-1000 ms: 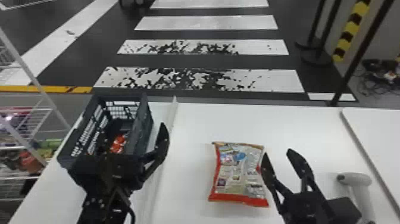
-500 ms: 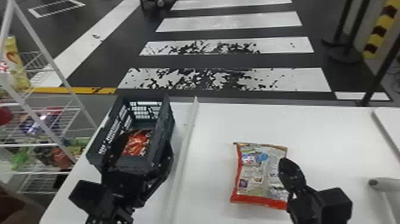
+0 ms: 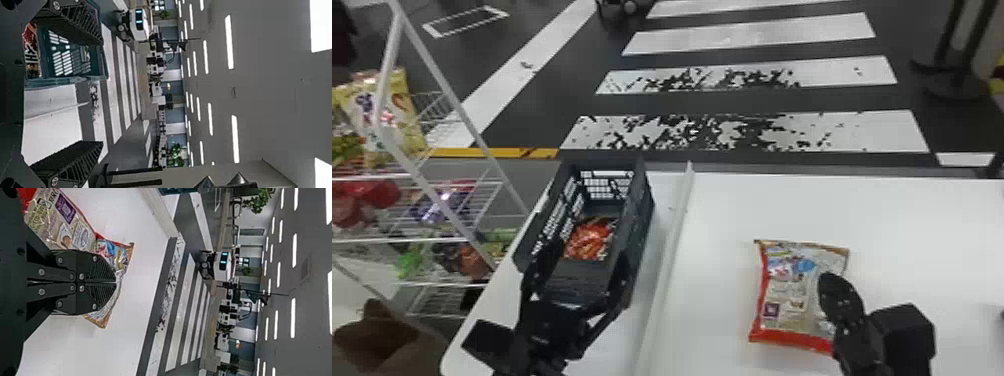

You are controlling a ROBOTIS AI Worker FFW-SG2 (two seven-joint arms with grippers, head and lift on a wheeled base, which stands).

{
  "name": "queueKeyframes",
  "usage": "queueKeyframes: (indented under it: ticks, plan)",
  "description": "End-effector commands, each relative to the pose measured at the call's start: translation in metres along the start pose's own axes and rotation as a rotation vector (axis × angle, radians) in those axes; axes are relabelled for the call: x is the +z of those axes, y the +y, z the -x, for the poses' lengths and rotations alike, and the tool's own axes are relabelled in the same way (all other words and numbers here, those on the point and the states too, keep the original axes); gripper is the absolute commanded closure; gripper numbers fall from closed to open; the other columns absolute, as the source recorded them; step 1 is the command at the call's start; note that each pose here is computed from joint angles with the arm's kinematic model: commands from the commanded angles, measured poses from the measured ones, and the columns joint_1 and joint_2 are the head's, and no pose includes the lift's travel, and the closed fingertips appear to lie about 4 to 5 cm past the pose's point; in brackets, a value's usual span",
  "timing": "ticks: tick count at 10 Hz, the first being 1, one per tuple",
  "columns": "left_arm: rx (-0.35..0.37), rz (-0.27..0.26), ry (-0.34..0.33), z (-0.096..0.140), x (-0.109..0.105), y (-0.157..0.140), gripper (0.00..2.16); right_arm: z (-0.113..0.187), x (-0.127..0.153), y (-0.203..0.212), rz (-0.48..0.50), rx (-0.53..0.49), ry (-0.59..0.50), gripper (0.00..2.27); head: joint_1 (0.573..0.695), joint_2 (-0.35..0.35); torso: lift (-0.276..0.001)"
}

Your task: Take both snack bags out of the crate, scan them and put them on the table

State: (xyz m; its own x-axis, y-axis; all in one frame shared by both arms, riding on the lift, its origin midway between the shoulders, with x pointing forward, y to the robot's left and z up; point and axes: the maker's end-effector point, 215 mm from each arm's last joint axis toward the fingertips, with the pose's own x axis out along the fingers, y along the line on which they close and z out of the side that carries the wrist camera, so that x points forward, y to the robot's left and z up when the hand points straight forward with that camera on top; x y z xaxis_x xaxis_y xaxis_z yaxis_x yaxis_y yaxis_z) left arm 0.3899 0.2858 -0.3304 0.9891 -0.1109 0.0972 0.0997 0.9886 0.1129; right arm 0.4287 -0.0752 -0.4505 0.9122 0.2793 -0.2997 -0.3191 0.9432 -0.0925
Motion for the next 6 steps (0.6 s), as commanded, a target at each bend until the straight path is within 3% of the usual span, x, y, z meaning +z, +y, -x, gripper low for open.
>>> queueKeyframes:
  ticks: [1, 6]
  plan:
    - [0.005, 0.006, 0.011, 0.003, -0.008, 0.004, 0.1, -0.008, -0.005, 0.012, 0.006, 0.034, 0.016, 2.26, 0.695, 0.279, -0.092]
    - [-0.005, 0.018, 0.005, 0.007, -0.01, 0.001, 0.14, -0.037, -0.03, 0.03, 0.025, 0.099, 0.09, 2.26, 0.695, 0.328, -0.092]
